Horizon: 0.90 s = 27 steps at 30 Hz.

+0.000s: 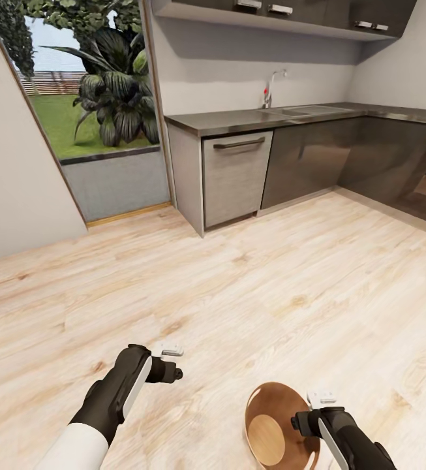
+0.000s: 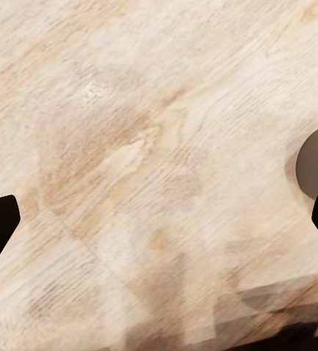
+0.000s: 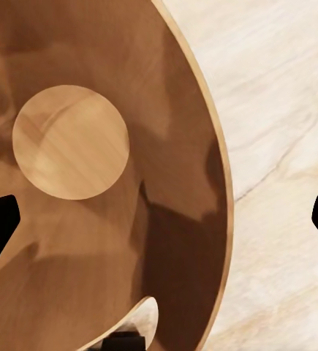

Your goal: Put the three can of soda from the living room inside the tash can in the kitchen.

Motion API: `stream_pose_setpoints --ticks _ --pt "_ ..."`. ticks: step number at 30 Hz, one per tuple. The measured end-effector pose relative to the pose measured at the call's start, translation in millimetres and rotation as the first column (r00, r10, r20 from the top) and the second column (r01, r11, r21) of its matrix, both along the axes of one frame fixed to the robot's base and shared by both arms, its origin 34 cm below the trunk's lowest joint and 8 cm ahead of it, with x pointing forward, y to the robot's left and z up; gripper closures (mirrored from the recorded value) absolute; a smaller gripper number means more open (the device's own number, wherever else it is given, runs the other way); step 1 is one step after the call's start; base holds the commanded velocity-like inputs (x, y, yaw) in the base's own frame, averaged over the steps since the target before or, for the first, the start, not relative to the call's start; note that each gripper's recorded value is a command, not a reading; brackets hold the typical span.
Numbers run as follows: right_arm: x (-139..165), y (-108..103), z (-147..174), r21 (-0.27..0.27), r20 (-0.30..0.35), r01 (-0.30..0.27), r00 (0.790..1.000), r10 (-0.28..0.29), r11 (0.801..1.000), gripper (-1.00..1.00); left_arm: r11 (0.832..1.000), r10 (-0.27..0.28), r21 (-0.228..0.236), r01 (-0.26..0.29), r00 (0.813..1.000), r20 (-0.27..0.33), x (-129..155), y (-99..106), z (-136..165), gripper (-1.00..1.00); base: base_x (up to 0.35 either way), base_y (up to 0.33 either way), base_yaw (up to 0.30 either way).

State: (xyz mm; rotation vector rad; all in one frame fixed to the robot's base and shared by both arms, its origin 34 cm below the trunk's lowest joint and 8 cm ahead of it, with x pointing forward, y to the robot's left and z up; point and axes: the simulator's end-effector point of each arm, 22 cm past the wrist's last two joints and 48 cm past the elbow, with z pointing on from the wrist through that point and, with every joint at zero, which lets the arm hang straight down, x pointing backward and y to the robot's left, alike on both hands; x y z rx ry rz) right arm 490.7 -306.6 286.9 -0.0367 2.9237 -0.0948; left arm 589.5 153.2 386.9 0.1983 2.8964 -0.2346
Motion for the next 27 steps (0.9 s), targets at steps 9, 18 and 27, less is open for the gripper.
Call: stream_pose_setpoints --ticks 9,18,27 --pt "-1.9 -0.6 -8.6 -0.001 0.000 0.000 1.000 0.000 1.000 -1.00 1.000 0.000 0.000 0.000 1.000 0.000 -1.9 0.0 -8.7 -1.00 0.000 0.000 0.000" --pt "-1.9 -4.9 -8.3 -0.006 0.000 0.001 1.000 -0.001 1.000 -1.00 1.000 0.000 0.000 0.000 1.000 0.001 -1.6 0.0 -8.6 -1.00 0.000 0.000 0.000" --pt "-1.9 -5.8 -8.2 -0.007 0.000 0.001 1.000 -0.001 1.000 -1.00 1.000 0.000 0.000 0.000 1.000 0.002 -1.6 0.0 -8.6 -1.00 0.000 0.000 0.000"
